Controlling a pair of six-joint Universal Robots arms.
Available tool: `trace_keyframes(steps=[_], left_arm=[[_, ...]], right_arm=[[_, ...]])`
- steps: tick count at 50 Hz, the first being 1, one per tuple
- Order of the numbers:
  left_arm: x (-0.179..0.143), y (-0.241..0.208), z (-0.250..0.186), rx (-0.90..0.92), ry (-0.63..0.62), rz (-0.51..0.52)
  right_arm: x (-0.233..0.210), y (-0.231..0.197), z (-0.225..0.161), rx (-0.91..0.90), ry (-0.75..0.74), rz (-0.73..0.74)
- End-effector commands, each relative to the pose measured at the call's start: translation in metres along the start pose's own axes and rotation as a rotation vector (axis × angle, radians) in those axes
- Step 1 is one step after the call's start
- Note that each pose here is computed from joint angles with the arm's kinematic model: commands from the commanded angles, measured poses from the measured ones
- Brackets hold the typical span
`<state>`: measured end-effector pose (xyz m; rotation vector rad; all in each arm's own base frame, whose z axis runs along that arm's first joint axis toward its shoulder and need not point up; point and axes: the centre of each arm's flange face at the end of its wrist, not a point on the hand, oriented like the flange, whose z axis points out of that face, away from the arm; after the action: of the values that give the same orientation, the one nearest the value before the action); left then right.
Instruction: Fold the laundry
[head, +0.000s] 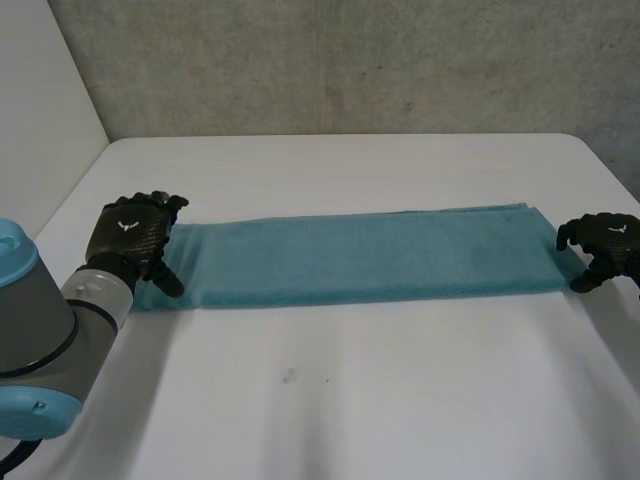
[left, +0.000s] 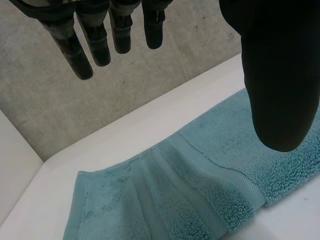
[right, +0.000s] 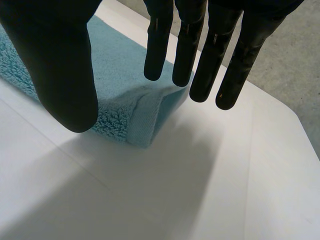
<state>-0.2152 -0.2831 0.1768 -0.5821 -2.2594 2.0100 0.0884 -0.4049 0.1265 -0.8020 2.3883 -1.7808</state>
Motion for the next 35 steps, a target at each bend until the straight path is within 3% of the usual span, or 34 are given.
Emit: trace_keyframes(steps=[1,35], left_arm=[[0.0,0.001,0.0,-0.003,0.001,0.0],[0.002,0.002,-0.001,-0.005,0.006,0.0]], right_arm=[[-0.006,-0.006,-0.002,0.009,-0.007,0.002],[-0.007,0.007,0.011,-0.007,-0.01,-0.047]])
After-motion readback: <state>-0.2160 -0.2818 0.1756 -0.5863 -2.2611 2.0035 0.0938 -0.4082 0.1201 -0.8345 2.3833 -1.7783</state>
